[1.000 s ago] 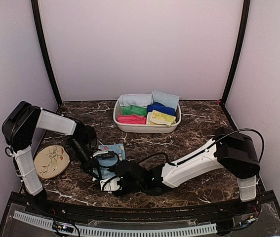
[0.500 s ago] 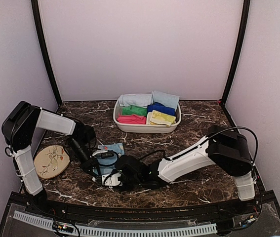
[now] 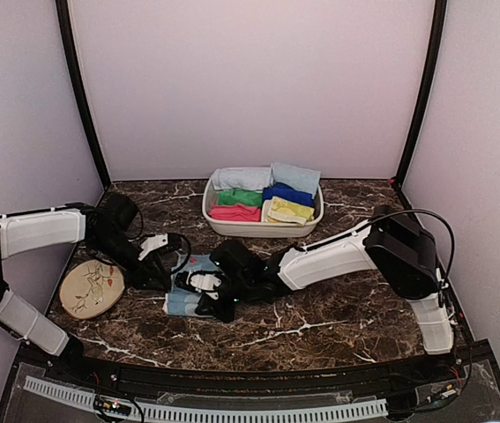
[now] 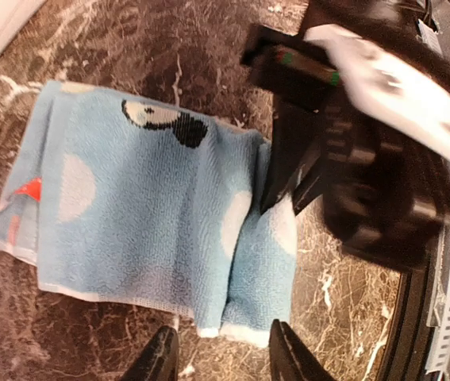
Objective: Roll the towels
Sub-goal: Roll the towel at the center of the board.
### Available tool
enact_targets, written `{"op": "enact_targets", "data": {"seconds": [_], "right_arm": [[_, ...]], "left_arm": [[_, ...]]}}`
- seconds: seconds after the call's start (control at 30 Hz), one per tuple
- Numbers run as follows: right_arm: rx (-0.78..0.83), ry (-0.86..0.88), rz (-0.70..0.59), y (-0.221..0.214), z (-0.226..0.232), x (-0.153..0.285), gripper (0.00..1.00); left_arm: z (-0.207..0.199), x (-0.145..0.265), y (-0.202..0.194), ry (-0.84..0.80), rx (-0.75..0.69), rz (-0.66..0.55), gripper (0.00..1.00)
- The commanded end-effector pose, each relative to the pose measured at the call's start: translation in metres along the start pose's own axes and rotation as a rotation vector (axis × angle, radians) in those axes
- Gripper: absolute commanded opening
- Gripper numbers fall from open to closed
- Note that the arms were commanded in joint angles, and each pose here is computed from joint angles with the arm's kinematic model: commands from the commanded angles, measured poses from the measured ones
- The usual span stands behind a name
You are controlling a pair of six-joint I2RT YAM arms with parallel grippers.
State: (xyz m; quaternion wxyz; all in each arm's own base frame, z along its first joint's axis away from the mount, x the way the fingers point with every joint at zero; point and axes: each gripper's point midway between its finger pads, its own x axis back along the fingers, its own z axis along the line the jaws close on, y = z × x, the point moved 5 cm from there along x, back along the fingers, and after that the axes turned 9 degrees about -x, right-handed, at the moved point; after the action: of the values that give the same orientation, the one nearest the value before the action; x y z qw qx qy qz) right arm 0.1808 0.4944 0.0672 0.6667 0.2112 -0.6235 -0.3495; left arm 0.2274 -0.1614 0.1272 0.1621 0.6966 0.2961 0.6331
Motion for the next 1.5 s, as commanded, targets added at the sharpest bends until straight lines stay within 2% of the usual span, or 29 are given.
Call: {"op": "enact_targets", "data": {"seconds": [0.0,0.2,0.3,0.43,0.6,0.7,0.77,0.87,0.93,0.97,1.0,1.07,1.1,1.2,1.37,1.47], "right_arm": [[-0.404,0.294,0.159,-0.033,0.008,-0.006,0.0],[-0.674,0.432,0.208,-0.034,0.007,-0.006,0.01],[-0.787,0.502,0.209,-0.027,0.005,-0.004,0.02],[-0.86,0.527,0.198,-0.014,-0.002,-0.001,0.02],[-0.9,0.54,0.17,-0.006,-0.009,0.002,0.03],[-0.907,0.542,0.164,-0.003,-0.011,0.002,0.03],[-0.9,0.542,0.154,0.0,-0.012,0.002,0.04],[-0.865,0.495,0.117,0.006,-0.017,0.006,0.18],[-0.847,0.457,0.082,0.01,-0.02,0.01,0.25],[-0.84,0.432,0.066,0.011,-0.023,0.013,0.33],[-0.833,0.403,0.05,0.011,-0.027,0.016,0.44],[-0.81,0.326,0.025,0.01,-0.033,0.024,0.75],[-0.791,0.275,0.016,0.009,-0.036,0.029,0.97],[-0.707,0.097,-0.039,0.012,-0.048,0.055,1.0],[-0.568,-0.334,-0.174,0.007,-0.077,0.115,1.0],[-0.59,-0.642,-0.268,-0.007,-0.099,0.157,1.0]], "left_arm": [[-0.012,0.01,-0.003,0.065,-0.129,-0.014,0.41],[-0.031,0.001,-0.01,0.038,-0.178,0.0,0.41],[-0.037,-0.012,-0.007,0.056,-0.246,0.036,0.41],[-0.04,-0.033,0.004,0.064,-0.332,0.095,0.43],[-0.028,-0.047,0.003,0.064,-0.331,0.146,0.43],[-0.026,-0.053,0.0,0.034,-0.312,0.167,0.35],[-0.025,-0.058,-0.003,0.023,-0.296,0.176,0.24],[-0.024,-0.064,-0.004,-0.009,-0.246,0.186,0.03],[-0.028,-0.065,-0.003,-0.05,-0.212,0.176,0.0],[-0.03,-0.065,-0.002,-0.072,-0.199,0.167,0.0],[-0.033,-0.065,-0.001,-0.096,-0.184,0.161,0.0],[-0.039,-0.063,0.0,-0.141,-0.158,0.156,0.0],[-0.041,-0.06,0.0,-0.164,-0.144,0.157,0.0],[-0.047,-0.053,0.0,-0.222,-0.104,0.151,0.0],[-0.054,-0.04,0.0,-0.305,-0.036,0.131,0.0],[-0.052,-0.04,-0.003,-0.318,-0.005,0.129,0.0]]}}
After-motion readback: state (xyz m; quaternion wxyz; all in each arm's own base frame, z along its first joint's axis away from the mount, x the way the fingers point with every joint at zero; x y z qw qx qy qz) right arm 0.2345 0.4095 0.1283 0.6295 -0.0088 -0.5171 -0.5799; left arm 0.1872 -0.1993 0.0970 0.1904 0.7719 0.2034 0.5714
